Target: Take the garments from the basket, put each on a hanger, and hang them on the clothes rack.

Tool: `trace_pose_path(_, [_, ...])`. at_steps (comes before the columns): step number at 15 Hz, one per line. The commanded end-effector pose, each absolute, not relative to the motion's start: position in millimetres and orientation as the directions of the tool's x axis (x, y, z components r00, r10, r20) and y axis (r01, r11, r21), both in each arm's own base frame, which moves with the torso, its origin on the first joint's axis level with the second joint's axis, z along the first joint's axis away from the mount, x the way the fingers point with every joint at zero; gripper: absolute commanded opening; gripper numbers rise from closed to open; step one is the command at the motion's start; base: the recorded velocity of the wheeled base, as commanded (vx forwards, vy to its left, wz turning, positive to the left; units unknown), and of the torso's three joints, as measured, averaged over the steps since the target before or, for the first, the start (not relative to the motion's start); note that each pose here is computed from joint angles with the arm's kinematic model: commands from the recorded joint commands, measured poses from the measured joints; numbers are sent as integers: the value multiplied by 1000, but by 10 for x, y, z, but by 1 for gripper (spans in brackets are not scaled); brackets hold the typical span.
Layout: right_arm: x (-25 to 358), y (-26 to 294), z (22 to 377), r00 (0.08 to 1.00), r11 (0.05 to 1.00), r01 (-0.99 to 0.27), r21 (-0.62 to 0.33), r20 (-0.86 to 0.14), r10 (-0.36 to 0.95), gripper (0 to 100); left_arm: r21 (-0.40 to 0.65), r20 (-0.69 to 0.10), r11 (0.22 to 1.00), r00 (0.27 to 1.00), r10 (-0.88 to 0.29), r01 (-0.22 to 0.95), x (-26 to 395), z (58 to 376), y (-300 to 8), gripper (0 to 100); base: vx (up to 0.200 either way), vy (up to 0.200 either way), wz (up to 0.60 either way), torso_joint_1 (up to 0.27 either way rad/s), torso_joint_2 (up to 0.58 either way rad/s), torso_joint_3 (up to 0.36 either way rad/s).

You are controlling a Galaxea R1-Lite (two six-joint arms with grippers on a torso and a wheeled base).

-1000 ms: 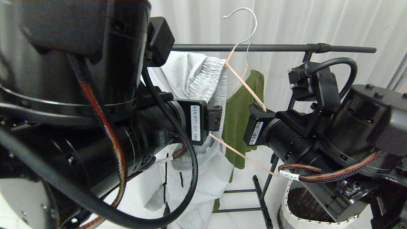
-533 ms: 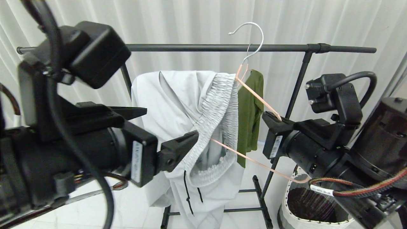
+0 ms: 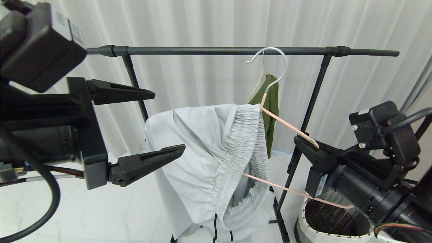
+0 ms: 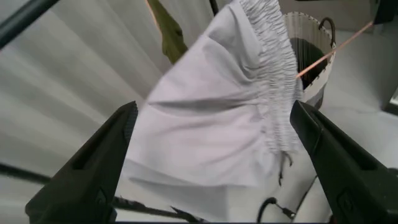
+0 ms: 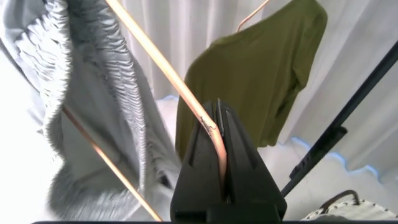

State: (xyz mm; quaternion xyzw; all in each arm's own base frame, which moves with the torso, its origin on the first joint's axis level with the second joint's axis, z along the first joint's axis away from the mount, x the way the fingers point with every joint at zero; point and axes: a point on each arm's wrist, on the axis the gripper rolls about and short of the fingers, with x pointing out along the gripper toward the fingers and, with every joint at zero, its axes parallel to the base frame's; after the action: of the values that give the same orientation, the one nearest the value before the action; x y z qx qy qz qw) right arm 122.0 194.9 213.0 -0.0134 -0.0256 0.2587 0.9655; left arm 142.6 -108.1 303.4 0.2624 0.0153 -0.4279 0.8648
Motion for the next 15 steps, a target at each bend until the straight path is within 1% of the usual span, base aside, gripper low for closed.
trace_pose_path(1, [1165, 1905, 2055, 853, 852, -518, -76, 36, 521, 0, 422, -287, 436, 573, -768, 795, 1691, 3008, -1269, 100, 0, 0, 0, 0, 0, 0])
trace_pose_path(4, [1146, 1884, 2007, 844, 841, -528, -122, 42, 535, 0, 407, -341, 346, 492, -801, 845, 1894, 2863, -1432, 100, 0, 0, 0, 0, 0, 0])
trace_pose_path(6, [1142, 1883, 2003, 843, 840, -528, -126, 43, 537, 0, 371, -369, 301, 437, -821, 878, 1985, 2761, -1505, 100, 0, 0, 0, 0, 0, 0])
trace_pose_path(8, [1141, 1886, 2007, 836, 833, -538, -127, 45, 547, 0, 355, -387, 292, 424, -819, 888, 2026, 2697, -1531, 100, 0, 0, 0, 0, 0, 0])
trace_pose_path(12, [1138, 1896, 2013, 824, 820, -553, -146, 49, 565, 0, 328, -422, 328, 448, -788, 886, 2253, 2584, -1508, 100, 0, 0, 0, 0, 0, 0])
trace_pose_path(15, [1140, 1893, 2026, 824, 822, -550, -149, 61, 563, 0, 315, -420, 319, 433, -798, 894, 2269, 2573, -1486, 100, 0, 0, 0, 0, 0, 0])
